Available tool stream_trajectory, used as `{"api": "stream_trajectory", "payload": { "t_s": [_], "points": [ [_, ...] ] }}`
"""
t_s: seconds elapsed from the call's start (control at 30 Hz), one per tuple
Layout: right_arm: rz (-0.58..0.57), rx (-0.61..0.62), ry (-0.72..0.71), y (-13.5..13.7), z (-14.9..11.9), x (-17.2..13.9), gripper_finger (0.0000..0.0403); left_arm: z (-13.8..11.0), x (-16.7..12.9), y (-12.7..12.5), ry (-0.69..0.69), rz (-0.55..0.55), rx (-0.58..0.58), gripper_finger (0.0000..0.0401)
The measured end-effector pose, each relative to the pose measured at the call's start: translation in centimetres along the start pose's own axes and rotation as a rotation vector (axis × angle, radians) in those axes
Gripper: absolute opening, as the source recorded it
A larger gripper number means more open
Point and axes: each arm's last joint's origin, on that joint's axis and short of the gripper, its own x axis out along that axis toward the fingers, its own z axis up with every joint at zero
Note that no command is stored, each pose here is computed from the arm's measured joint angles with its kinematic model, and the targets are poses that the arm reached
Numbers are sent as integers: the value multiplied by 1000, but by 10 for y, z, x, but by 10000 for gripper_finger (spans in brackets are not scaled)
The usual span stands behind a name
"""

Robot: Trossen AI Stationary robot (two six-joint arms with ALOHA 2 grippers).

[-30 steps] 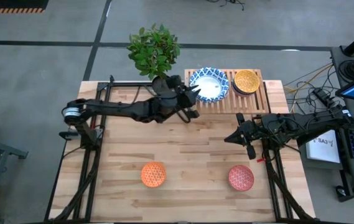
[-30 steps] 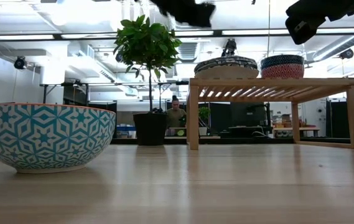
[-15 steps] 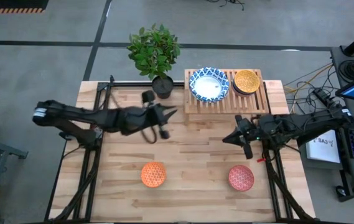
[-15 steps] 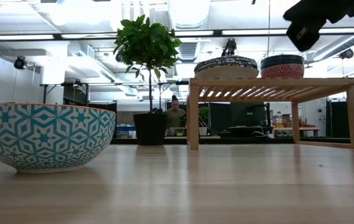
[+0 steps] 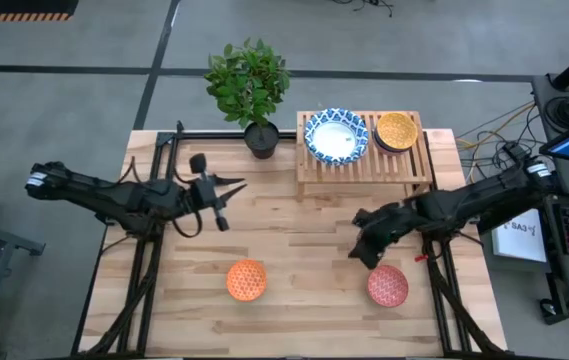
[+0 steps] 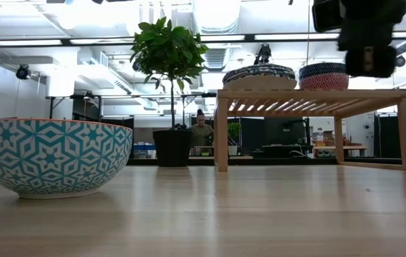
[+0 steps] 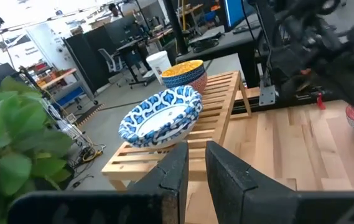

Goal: Place and stack bowls onto a shelf
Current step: Stack the red bowl on top of the yellow bowl on the shelf

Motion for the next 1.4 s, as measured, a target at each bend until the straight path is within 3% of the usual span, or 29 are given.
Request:
{"api": "stream_trajectory", "payload": {
  "t_s": [0.23, 0.4, 0.63, 0.87, 1.03, 1.13, 1.4],
  "points": [
    [-264, 246, 367, 34, -3, 26, 9, -13, -13, 7, -13, 5, -30, 38],
    [-429, 330, 509, 56, -4, 45, 9, -25, -14, 4, 9, -2, -37, 38],
    [-478, 365, 564, 74, 2, 79, 17, -39, -12, -1, 52, 13, 0, 38],
    [-590, 446, 655, 64, -4, 110, 99, -42, -15, 3, 84, 130, 12, 38],
    [-760, 489, 715, 52, -13, 110, 167, -45, -16, 3, 95, 127, 23, 38],
    [-785, 470, 710, 50, -14, 111, 195, -45, -16, 2, 98, 127, 25, 38],
    [-820, 461, 617, 48, -13, 116, 211, -45, -16, 2, 99, 132, 29, 38]
  ]
}}
